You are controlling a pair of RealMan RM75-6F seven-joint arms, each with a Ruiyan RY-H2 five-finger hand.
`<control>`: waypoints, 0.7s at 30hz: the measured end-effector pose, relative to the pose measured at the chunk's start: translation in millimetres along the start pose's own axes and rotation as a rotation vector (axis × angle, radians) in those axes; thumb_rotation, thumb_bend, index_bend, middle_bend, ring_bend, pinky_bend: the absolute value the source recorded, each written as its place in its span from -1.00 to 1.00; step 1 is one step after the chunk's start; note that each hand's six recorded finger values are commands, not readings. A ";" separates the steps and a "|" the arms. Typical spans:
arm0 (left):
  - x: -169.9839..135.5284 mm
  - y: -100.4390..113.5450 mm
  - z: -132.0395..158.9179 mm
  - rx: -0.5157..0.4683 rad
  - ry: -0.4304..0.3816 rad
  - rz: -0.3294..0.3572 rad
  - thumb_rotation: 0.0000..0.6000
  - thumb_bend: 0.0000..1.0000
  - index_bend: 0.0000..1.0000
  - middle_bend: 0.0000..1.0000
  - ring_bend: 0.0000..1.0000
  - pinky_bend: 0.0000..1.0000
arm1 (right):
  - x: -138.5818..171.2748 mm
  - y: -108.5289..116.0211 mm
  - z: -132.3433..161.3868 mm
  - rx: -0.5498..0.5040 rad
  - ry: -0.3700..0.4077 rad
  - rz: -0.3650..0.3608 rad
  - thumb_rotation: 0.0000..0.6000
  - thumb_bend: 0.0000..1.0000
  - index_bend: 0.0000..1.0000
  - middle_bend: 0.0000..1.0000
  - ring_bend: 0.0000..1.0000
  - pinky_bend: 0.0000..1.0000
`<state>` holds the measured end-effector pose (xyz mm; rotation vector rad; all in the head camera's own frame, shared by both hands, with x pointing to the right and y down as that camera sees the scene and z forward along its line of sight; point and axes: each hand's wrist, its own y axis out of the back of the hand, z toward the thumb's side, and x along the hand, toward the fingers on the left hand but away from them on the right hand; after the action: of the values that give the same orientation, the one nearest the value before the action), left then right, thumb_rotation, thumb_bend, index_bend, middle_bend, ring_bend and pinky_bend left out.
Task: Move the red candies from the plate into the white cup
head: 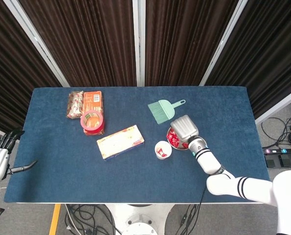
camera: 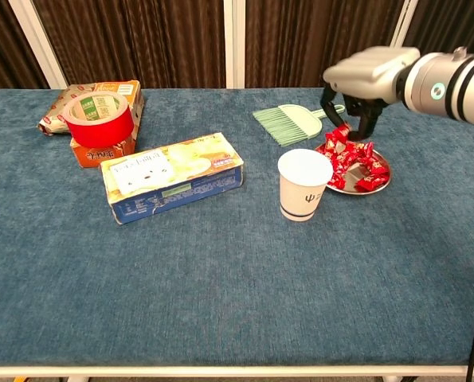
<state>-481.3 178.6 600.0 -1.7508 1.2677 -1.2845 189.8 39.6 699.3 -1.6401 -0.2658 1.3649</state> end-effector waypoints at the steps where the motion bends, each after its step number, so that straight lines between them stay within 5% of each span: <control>1: -0.2 -0.2 0.4 0.000 0.000 0.001 -0.14 -0.79 -0.67 -0.69 -0.80 -0.59 | 3.7 5.0 3.9 -0.004 0.013 -0.012 1.00 -0.36 0.40 1.00 1.00 1.00; 8: -1.8 0.2 2.5 0.002 -0.005 0.003 -0.15 -0.79 -0.67 -0.69 -0.80 -0.59 | 27.1 23.9 38.5 -0.025 0.127 -0.065 1.00 -0.37 0.40 1.00 1.00 1.00; 13: -3.4 2.4 1.7 -0.001 0.000 0.008 -0.17 -0.79 -0.67 -0.69 -0.80 -0.59 | 26.6 17.1 49.2 -0.029 0.162 -0.037 1.00 -0.79 0.27 1.00 1.00 1.00; 21: -4.5 3.7 -0.7 -0.004 0.005 0.011 -0.17 -0.79 -0.67 -0.69 -0.80 -0.59 | 21.4 16.4 50.2 -0.041 0.168 -0.034 1.00 -0.87 0.11 1.00 1.00 1.00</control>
<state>-483.5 181.6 595.5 -1.7425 1.2817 -1.2823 148.2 71.4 676.8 -1.7653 -0.2227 1.1959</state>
